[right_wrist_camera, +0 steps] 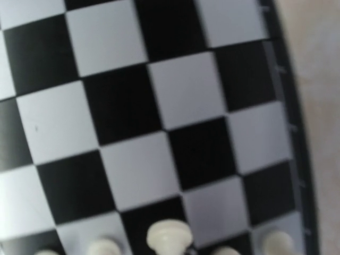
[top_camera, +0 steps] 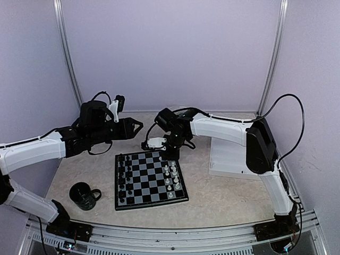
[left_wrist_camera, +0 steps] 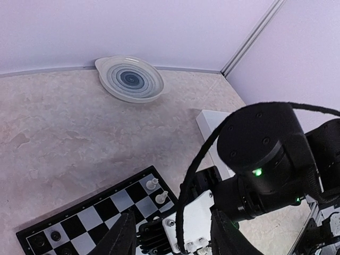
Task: Set up the chess pieces on the board
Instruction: Place the pawn on the chessboard, then adjust the pawn at f2.
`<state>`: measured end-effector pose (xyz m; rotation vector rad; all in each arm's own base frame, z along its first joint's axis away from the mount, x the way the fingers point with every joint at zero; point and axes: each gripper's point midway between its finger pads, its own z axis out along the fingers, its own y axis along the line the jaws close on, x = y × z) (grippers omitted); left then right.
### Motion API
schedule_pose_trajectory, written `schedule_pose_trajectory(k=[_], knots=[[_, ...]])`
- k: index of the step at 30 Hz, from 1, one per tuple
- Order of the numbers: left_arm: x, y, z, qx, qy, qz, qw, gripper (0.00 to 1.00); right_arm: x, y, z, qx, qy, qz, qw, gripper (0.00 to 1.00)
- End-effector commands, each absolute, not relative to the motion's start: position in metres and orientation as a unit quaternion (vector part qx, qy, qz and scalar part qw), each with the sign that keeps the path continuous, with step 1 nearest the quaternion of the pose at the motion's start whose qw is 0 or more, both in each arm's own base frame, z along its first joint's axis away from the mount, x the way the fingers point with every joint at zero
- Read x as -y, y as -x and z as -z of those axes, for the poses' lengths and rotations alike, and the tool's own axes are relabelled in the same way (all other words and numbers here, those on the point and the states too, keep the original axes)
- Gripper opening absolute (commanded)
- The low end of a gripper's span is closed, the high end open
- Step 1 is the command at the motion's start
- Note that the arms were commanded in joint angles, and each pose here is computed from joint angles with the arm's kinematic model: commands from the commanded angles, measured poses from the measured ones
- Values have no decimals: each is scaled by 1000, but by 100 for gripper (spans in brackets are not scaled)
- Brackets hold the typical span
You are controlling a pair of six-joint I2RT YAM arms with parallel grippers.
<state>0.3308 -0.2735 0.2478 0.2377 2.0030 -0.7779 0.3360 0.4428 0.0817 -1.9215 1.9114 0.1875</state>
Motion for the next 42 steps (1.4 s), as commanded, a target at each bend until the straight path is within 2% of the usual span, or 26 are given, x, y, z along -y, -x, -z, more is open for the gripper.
schedule_pose_trajectory(k=[1,9,14,21,25,29,31,33,37,42], knots=[[253,-330,-260,-809,-70,303,500,49,-452,-332,-66,-679,704,-48,203,7],[248,-325,-248,-815,-66,299,492,49,-465,-334,-72,-683,695,-54,219,29],[247,-327,-229,-829,-64,288,476,51,-466,-332,-92,-683,690,-65,232,32],[264,-335,-187,-856,-80,285,425,50,-444,-328,-158,-681,676,-102,264,34],[281,-348,-152,-884,-99,266,373,39,-399,-335,-193,-695,649,-123,284,34],[308,-357,-115,-901,-117,269,321,12,-334,-349,-213,-713,608,-112,331,34],[317,-359,-100,-908,-122,262,304,4,-300,-353,-212,-726,583,-107,348,34],[324,-360,-88,-913,-125,254,294,0,-265,-357,-208,-743,551,-108,363,34],[333,-362,-73,-917,-128,250,281,0,-200,-364,-191,-781,477,-135,381,34],[342,-360,-50,-928,-133,246,247,0,-165,-361,-174,-796,415,-178,404,36]])
